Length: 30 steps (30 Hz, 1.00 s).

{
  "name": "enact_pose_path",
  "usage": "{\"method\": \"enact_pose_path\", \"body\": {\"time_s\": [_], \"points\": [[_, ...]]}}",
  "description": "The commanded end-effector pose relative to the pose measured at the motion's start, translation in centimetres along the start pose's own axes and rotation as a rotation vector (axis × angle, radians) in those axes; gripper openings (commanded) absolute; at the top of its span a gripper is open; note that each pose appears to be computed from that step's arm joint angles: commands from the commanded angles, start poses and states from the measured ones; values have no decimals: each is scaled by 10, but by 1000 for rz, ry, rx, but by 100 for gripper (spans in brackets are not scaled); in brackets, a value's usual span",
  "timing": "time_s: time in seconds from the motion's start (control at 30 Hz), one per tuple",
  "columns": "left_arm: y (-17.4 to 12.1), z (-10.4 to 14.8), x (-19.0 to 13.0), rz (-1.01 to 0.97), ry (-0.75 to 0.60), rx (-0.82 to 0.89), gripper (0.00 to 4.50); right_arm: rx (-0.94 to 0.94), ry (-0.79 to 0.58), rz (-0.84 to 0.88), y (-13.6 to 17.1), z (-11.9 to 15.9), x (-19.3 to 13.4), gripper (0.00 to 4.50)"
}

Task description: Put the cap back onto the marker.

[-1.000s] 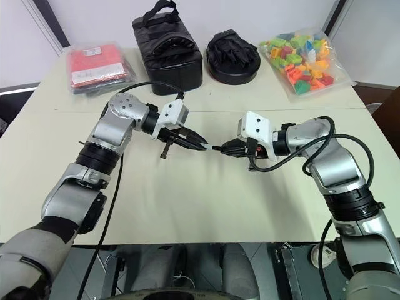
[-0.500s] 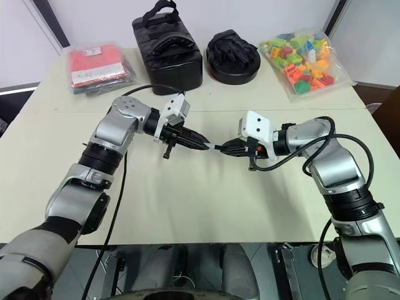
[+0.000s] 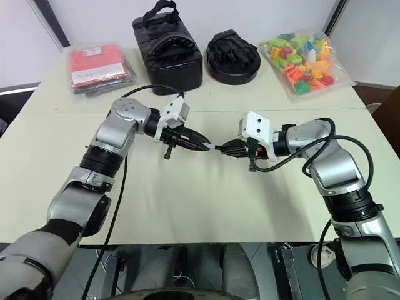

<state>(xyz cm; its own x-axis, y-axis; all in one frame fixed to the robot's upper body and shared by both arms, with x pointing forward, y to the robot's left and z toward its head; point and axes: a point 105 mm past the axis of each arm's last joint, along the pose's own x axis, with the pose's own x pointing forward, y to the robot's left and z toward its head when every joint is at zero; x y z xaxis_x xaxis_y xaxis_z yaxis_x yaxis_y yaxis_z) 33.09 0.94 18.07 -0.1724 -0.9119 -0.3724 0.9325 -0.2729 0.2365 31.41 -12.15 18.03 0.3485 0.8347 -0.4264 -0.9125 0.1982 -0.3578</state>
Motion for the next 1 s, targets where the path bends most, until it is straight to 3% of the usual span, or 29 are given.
{"method": "enact_pose_path", "body": {"time_s": [0.03, 0.07, 0.3, 0.43, 0.53, 0.73, 1.0], "points": [[-9, 0, 7, -78, 31, 36, 285, -40, -13, -114, -17, 7, -16, 0], [-8, -2, 4, -70, 42, 31, 333, -34, 1, -120, -18, 2, -18, 0], [10, -10, -29, 85, 87, 24, 333, 14, 77, -155, -18, -24, -35, 0], [23, -18, -55, 256, 106, 28, 333, 40, 107, -230, -22, -34, -51, 0], [30, -18, -81, 446, 36, -1, 333, 89, 123, -345, -25, -47, -67, 0], [15, -18, -109, 773, -189, -211, 333, 250, 122, -649, -30, -76, -90, 0], [-15, -48, -112, 1086, -217, -424, 333, 408, 151, -923, -33, -113, -105, 0]]}}
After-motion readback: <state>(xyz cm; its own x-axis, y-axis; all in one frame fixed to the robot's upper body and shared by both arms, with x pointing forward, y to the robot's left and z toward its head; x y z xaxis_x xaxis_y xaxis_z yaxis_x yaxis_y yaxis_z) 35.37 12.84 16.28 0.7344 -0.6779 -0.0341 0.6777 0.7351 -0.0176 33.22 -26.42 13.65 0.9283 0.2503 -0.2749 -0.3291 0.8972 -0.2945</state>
